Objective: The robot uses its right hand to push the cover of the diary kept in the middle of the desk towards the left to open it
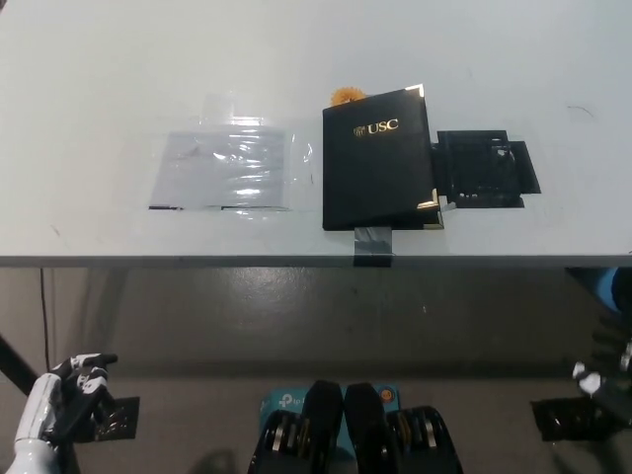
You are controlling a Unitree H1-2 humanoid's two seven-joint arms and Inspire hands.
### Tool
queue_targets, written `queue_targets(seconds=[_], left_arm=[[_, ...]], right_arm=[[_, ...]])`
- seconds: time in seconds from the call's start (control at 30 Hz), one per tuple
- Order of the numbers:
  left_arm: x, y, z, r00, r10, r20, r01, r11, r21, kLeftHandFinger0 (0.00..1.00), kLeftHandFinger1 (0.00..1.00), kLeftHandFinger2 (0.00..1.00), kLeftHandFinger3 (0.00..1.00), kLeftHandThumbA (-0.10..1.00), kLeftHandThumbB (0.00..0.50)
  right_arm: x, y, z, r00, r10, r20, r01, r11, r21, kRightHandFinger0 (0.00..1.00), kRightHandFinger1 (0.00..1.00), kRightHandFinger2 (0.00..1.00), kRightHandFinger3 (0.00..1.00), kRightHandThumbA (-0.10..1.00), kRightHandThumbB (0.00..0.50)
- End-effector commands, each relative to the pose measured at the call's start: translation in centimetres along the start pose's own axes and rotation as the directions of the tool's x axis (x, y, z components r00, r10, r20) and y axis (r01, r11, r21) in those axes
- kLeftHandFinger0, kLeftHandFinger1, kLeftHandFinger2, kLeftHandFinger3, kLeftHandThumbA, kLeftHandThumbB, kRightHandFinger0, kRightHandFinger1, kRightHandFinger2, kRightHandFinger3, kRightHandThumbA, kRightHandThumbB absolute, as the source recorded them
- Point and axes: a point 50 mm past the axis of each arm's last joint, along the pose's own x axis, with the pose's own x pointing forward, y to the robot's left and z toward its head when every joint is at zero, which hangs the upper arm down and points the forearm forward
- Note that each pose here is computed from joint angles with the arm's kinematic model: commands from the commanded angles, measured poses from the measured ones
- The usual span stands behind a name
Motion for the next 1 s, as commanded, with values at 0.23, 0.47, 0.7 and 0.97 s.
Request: queue_targets(seconds=[0.23,0.47,0.7,0.97], left_arm=[[0.1,0.2,1.0,1.0,0.001,0.023,-0.001,1.0,-0.009,0.08,0.17,0.23,0.48,0.4,0.441],[-0.3,0.2,0.6,1.0,0.0,0.019,0.0,1.0,0.011,0.11,0.17,0.25,0.48,0.42,0.426],[-0.3,0.1,0.5,1.0,-0.003,0.021,0.002,1.0,0.006,0.09,0.17,0.23,0.47,0.41,0.443],[-0.4,-0.1,0.4,1.0,0.001,0.016,-0.001,1.0,0.007,0.1,0.18,0.24,0.48,0.45,0.479]], right_arm=[[4.4,1.1,13.4,0.934,0.186,0.305,-0.188,0.982,-0.026,0.67,0.78,0.85,0.96,0.78,0.209],[7.0,2.5,18.7,0.877,0.234,0.419,-0.252,0.968,-0.014,0.65,0.76,0.81,0.93,0.79,0.155],[10.4,4.5,19.1,0.922,0.17,0.347,-0.268,0.928,0.258,0.73,0.81,0.85,0.92,0.81,0.169],[12.5,8.7,17.1,0.99,0.115,0.084,-0.141,0.724,0.675,0.96,1.0,1.0,1.0,0.92,0.196]])
